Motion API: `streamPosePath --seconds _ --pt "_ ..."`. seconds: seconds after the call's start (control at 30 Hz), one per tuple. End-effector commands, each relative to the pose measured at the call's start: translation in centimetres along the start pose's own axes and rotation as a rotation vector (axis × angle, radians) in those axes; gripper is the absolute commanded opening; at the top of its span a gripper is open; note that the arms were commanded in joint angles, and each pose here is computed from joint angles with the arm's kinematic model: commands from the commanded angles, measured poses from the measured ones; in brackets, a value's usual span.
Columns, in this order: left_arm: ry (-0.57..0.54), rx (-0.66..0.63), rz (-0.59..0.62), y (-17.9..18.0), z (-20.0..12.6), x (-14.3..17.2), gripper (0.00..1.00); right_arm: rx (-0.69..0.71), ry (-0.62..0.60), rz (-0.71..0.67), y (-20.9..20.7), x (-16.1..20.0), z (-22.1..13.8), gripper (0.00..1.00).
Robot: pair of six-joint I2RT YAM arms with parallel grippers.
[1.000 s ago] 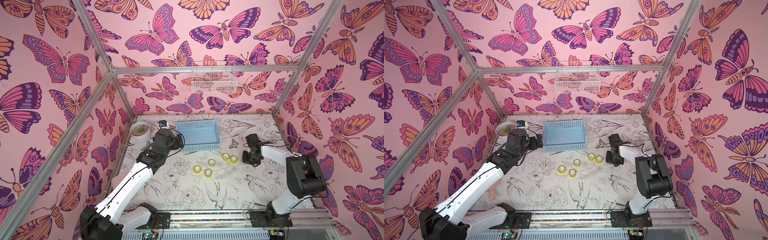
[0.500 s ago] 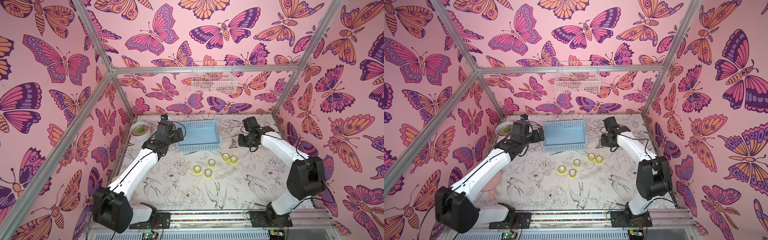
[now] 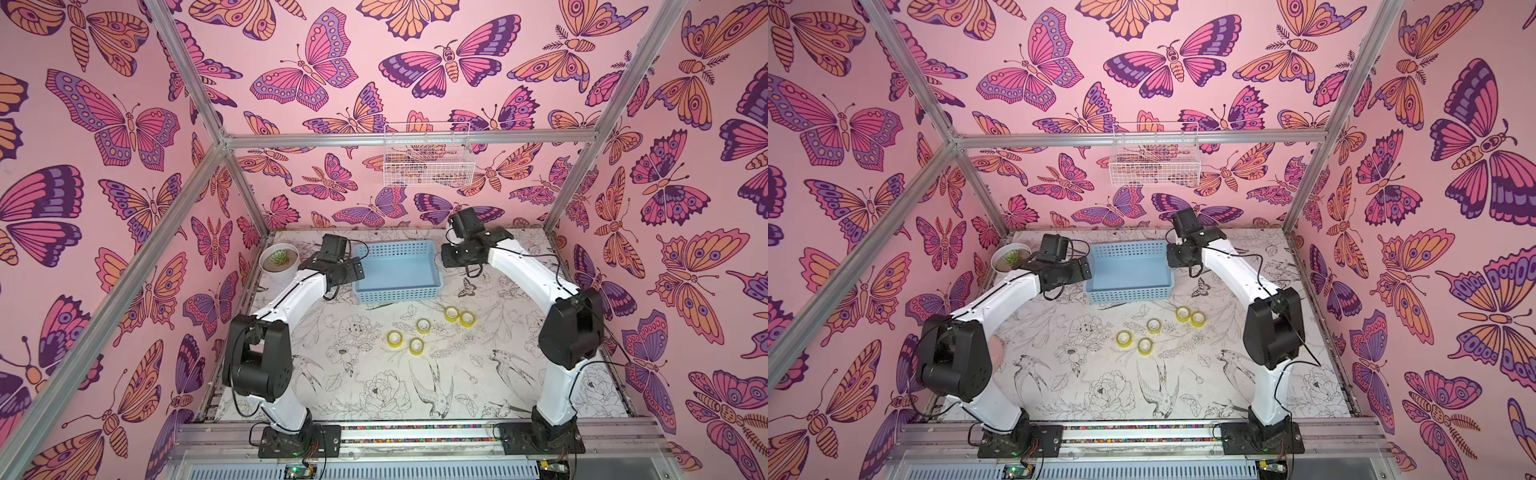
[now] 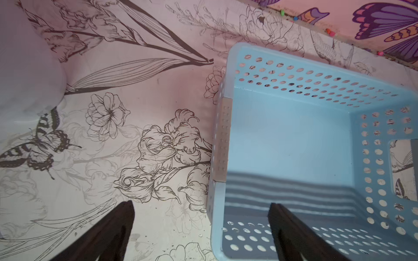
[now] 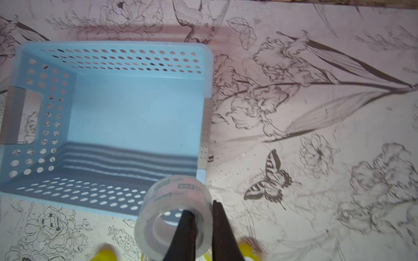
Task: Put the transparent tape into the storage box
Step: Adjust the storage box at the center of the board.
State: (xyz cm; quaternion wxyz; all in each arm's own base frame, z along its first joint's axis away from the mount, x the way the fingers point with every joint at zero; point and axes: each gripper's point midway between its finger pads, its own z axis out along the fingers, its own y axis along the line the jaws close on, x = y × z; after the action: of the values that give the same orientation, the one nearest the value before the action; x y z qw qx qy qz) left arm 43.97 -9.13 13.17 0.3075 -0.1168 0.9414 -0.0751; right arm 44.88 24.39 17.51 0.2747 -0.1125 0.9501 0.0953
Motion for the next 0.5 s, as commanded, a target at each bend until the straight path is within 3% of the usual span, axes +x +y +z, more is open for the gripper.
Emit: streamPosePath --seconds 0.0,0.1,0.3,0.47 --pt "0.066 0.01 -0.03 0.5 1.1 0.8 0.92 -0.042 -0.013 -0.045 2.1 -1.5 0.6 0.0" --pt "0.103 0.001 -0.034 1.1 2.3 1.6 0.82 -0.058 -0.021 -0.074 3.6 -2.4 1.7 0.0" --pt "0.177 0.03 -0.066 1.3 3.5 3.5 0.47 -0.072 0.001 -0.12 5.7 -2.8 4.6 0.0" --pt "0.22 0.053 -0.093 0.8 3.8 5.0 0.4 -0.06 0.05 -0.167 6.6 -1.3 6.5 0.0"
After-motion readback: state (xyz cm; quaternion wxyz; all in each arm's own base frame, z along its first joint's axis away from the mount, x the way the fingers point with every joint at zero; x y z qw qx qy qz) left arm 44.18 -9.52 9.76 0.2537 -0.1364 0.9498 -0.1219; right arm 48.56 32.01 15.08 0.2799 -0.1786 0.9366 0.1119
